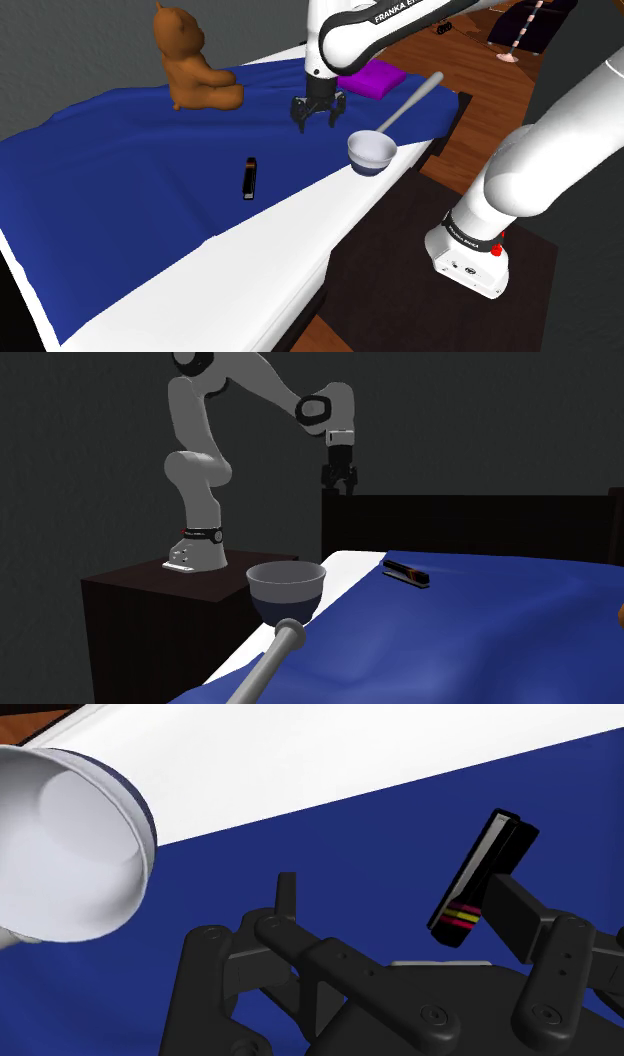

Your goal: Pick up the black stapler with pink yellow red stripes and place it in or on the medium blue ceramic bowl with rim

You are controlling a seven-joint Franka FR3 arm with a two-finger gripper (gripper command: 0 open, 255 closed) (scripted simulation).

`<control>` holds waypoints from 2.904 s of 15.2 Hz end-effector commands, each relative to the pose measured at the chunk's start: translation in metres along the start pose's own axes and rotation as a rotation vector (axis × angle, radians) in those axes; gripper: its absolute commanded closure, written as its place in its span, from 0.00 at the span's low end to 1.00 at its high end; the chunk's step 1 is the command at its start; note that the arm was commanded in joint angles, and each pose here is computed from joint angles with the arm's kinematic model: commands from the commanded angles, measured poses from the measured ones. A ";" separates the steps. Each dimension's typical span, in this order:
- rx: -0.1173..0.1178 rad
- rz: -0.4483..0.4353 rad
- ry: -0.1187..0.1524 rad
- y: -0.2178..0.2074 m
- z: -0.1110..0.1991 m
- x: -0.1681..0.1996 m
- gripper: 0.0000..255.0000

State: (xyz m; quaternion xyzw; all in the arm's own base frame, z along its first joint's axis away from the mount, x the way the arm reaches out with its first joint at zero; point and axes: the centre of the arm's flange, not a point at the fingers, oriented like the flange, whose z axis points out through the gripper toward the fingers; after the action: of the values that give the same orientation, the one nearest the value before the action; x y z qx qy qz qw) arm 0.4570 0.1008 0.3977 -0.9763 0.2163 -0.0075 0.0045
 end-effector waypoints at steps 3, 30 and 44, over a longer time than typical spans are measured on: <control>0.001 0.052 -0.005 -0.035 0.036 0.020 0.00; -0.001 0.308 -0.034 -0.187 0.262 0.139 0.00; -0.001 0.308 -0.034 -0.187 0.270 0.139 1.00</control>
State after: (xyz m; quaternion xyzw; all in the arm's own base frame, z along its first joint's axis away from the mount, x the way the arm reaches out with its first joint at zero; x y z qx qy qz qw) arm 0.6672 0.2134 0.1342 -0.9315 0.3634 0.0084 0.0096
